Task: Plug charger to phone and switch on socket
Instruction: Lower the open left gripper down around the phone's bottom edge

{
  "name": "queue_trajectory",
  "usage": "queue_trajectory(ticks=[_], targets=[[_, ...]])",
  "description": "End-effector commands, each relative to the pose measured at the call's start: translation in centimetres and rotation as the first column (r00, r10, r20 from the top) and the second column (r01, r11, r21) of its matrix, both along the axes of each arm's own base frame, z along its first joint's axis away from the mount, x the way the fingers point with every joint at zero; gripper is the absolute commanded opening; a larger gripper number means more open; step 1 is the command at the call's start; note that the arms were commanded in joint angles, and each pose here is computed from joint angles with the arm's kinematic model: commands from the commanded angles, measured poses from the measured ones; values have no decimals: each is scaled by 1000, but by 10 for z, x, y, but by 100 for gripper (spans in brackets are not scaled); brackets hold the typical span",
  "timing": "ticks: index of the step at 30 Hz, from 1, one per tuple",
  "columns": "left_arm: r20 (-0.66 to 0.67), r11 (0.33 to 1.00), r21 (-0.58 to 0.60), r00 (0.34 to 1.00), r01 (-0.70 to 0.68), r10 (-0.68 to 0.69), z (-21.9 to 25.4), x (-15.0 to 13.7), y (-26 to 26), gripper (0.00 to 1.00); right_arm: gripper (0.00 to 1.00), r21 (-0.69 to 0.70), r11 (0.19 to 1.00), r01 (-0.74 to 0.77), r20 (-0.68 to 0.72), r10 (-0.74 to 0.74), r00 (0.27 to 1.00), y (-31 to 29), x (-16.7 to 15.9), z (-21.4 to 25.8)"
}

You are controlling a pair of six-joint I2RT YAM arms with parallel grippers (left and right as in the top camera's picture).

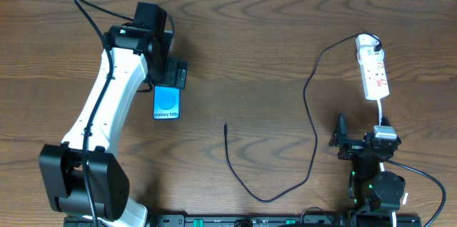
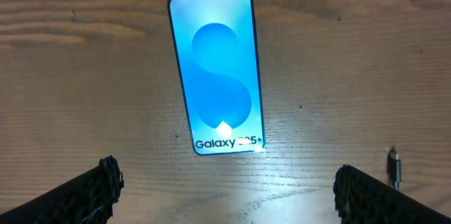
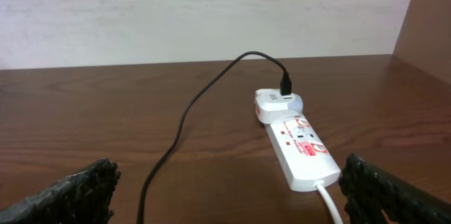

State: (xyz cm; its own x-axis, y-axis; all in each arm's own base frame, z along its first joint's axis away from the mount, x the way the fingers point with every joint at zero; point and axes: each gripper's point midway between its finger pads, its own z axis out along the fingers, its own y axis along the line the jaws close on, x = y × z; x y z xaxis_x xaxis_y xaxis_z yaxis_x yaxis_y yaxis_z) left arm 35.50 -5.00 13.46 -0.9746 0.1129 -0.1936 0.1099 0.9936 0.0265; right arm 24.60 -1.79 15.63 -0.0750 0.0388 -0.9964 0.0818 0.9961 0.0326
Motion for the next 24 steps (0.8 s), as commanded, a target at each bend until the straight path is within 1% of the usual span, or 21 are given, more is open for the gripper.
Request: queue_trajectory(ticks=[1,4,7,19,24], targets=[[-19,1000,8,1000,-4,4,-8,-5,1,98,99,9,1000,3,4,-3,1000,0,0,0],[-16,1000,8,1000,-4,4,-15,-4,1,98,99,9,1000,3,4,-3,1000,0,0,0],[-26,1000,8,1000,-7,7,-38,-9,2,98,99,9,1000,3,3,-3,1000,0,0,0],[-21,994,-10,994,-107,106,-63,-10,2,98,99,9,1000,3,3,-3,1000,0,0,0],[-54,992,-4,991,-123,123,-74,-12,2,98,99,9,1000,3,4,-3,1000,0,0,0]])
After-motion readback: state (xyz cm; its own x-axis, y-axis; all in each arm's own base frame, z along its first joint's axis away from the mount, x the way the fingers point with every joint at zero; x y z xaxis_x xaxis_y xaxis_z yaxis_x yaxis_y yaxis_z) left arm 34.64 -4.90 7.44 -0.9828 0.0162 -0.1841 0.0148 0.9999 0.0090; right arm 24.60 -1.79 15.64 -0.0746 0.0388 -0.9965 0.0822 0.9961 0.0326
